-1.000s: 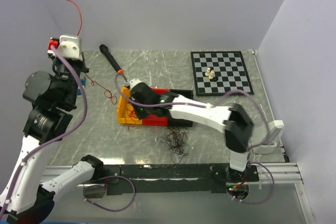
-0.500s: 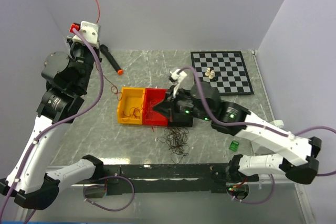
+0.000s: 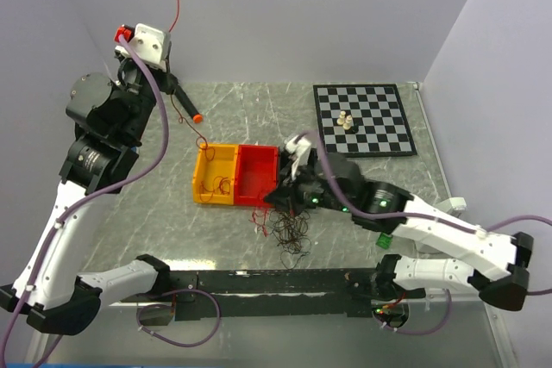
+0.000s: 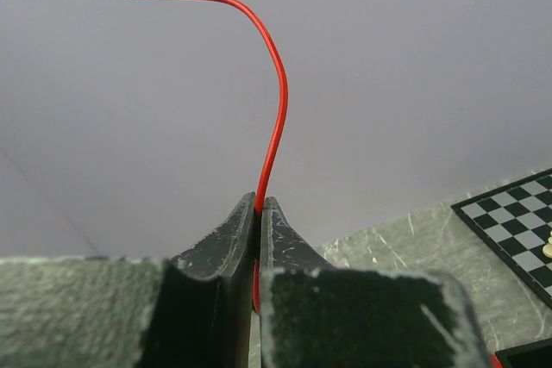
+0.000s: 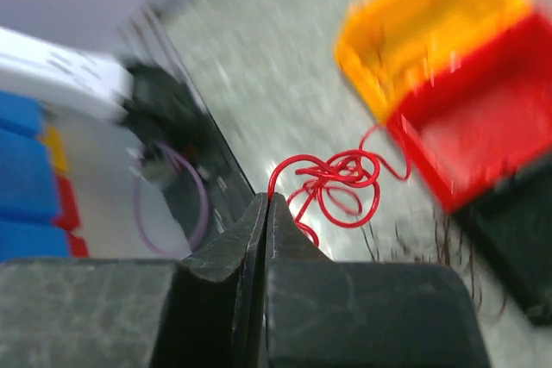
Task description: Untangle the cables
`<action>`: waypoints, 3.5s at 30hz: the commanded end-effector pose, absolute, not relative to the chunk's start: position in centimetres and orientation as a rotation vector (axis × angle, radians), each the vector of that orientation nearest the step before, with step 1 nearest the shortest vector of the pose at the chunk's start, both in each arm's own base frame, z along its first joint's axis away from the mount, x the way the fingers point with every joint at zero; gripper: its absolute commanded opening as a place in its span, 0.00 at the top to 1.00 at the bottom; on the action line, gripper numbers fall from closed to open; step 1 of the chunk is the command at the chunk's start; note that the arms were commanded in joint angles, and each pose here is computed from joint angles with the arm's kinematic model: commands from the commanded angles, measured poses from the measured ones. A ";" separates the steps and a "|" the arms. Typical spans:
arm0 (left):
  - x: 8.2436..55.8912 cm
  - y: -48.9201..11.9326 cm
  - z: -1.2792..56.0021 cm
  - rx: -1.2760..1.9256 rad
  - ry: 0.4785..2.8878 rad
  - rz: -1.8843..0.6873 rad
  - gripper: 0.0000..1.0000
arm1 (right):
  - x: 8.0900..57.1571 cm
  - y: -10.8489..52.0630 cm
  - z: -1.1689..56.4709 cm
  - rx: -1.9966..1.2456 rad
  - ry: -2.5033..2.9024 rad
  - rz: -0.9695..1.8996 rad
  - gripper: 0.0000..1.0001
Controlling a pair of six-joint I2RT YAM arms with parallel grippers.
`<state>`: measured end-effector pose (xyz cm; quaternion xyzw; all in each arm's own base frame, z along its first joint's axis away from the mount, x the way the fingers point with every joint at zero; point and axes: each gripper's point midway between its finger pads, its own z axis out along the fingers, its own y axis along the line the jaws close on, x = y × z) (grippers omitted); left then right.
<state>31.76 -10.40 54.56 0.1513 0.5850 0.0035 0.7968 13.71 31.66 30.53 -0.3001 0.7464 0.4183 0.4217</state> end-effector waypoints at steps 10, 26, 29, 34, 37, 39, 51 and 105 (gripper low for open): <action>29.6 -9.0 56.4 0.278 1.192 0.007 0.89 | 14.5 33.9 19.0 -0.810 2.163 0.933 1.00; 29.7 -7.1 55.8 0.188 1.225 0.063 0.90 | 16.5 38.3 20.5 -0.938 2.089 0.899 0.25; 29.5 -5.6 55.9 0.106 1.216 0.104 0.90 | 18.4 41.5 20.0 -0.929 2.109 0.879 0.25; 28.7 -3.5 56.0 0.027 1.196 0.176 0.92 | 21.1 45.2 18.1 -0.846 2.161 0.840 0.26; 27.6 -2.2 56.9 -0.017 1.151 0.213 0.93 | 22.6 46.7 17.1 -0.826 2.174 0.798 0.26; 27.3 -1.8 57.2 -0.027 1.144 0.224 0.94 | 23.7 47.6 16.3 -0.812 2.193 0.756 0.26; 26.5 -1.6 56.3 0.008 1.150 0.237 0.92 | 29.9 48.5 12.4 -0.612 2.317 0.537 0.32; 26.7 -3.7 57.3 0.084 1.113 0.153 0.87 | 28.0 44.3 22.6 -0.549 2.098 0.586 1.00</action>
